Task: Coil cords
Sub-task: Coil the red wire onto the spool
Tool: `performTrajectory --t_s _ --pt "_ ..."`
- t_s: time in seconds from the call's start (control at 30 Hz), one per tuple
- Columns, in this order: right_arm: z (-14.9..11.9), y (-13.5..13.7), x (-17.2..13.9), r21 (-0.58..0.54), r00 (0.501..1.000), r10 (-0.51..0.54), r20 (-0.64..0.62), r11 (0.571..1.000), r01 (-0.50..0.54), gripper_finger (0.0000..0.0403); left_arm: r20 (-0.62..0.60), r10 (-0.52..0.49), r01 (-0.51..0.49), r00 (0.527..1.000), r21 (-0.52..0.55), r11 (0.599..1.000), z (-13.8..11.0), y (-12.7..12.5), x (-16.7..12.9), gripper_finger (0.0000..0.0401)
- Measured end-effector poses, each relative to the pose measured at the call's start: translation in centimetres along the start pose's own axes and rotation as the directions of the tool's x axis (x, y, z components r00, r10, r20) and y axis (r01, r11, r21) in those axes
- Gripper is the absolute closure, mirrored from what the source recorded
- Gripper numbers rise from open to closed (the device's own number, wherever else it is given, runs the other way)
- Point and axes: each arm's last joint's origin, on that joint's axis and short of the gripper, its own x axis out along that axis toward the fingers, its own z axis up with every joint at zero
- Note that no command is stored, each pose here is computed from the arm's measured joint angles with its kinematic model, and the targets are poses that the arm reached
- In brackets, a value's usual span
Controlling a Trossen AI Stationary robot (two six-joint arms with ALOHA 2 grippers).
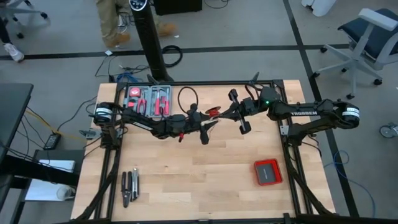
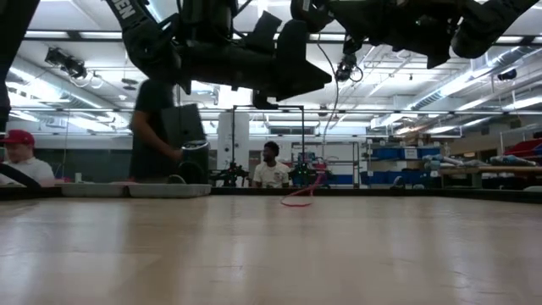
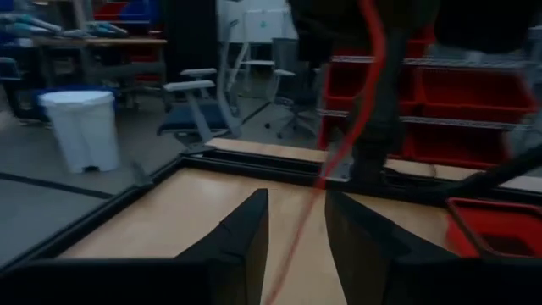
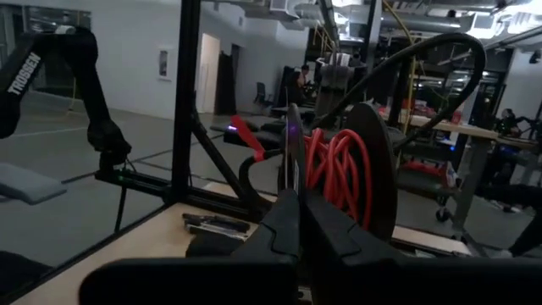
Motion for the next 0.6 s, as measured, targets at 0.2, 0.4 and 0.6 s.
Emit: performTrajectory --t_s 0.2,0.4,0.6 --pt "0.03 0.25 0.18 -0.017 1.000 -0.003 0.002 1.000 0.003 0.0402 0.000 0.019 -0.019 1.000 0.002 1.000 -0.01 0.07 0.00 0.0280" --pt "0.02 0.45 0.33 -0.038 1.000 -0.009 0.000 0.999 0.009 0.0402 0.005 -0.048 0.048 0.999 0.001 0.999 0.07 -0.14 -0.01 0.0280" --pt "0.07 0.72 0.52 -0.046 1.000 -0.011 0.004 0.999 0.011 0.0402 0.052 -0.093 0.094 0.994 -0.009 0.996 0.54 -0.29 -0.04 0.0280"
